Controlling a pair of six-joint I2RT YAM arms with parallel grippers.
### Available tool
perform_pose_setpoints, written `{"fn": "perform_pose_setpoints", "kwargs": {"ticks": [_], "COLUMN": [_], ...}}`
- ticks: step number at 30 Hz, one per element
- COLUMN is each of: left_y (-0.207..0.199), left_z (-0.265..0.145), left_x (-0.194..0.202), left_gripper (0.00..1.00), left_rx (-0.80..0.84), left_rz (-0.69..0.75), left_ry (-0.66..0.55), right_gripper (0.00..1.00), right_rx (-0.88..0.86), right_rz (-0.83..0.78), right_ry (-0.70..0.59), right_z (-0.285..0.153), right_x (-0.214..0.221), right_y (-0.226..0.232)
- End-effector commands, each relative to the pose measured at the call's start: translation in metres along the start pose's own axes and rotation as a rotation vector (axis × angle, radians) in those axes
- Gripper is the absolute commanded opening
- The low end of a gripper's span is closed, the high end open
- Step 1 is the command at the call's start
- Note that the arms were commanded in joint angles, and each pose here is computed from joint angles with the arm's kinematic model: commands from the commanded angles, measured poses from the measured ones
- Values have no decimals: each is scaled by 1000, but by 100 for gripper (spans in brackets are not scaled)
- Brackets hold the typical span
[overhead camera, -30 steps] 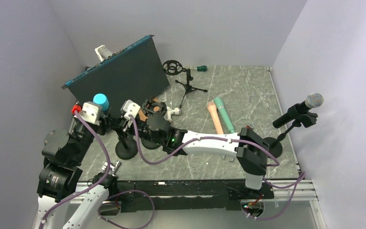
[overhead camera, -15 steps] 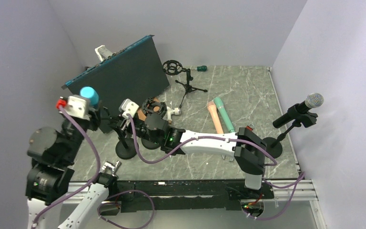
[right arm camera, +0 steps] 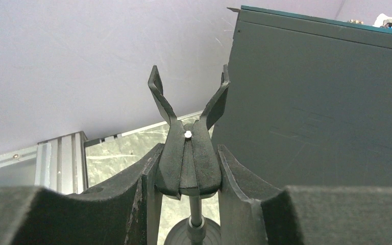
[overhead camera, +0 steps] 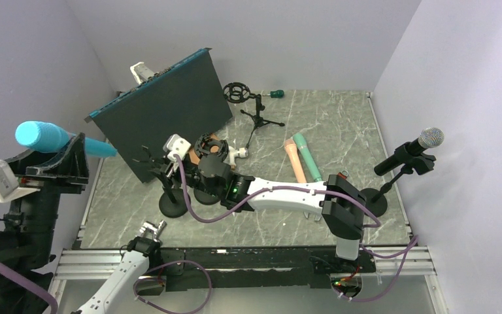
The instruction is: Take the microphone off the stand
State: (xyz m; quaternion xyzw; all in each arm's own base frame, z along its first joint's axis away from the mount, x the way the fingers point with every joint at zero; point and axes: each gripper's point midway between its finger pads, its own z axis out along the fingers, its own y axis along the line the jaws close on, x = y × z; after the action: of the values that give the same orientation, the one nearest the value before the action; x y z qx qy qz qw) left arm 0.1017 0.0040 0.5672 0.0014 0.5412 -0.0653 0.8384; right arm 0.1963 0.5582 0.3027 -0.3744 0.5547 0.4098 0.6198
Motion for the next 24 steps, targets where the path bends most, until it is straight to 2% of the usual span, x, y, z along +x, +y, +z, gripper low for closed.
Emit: {"fn": "perform_pose_setpoints", "kwargs": {"ticks": [1,2,4,5,7,11,15,19,24], "left_y": [-12,-8,-1,3,4,-8,-32,-68,-117], "left_z": [9,5,0,-3,-7,-6,6,19,24], "left_x": [18,18,16,14,10,7,22,52,94], "left_gripper": [0,0,0,0,0,0,0,0,0], "left_rx": [36,16,-22,-43,-47,10,114,270,487], "left_rz": [-93,-100,-114,-123,-138,-174,-217,-281,-408], "left_ry": [56,45,27,16,1,9,76,209,375], "right_gripper": [35,46,73,84,98,100,100,100,98], "right_rx": [33,38,33,37,44,41,-2,-136,-199], "right_rz": [51,54,52,57,83,98,112,132,197], "right_ry": [-36,-3,25,29,34,38,42,45,16], "right_z": [0,2,4,4,0,-17,-47,-83,-117], "right_x": [-42,-37,-36,-37,-42,-60,-74,-93,-114], "right_y": [-6,-6,-5,-5,-6,-6,-1,20,27]}}
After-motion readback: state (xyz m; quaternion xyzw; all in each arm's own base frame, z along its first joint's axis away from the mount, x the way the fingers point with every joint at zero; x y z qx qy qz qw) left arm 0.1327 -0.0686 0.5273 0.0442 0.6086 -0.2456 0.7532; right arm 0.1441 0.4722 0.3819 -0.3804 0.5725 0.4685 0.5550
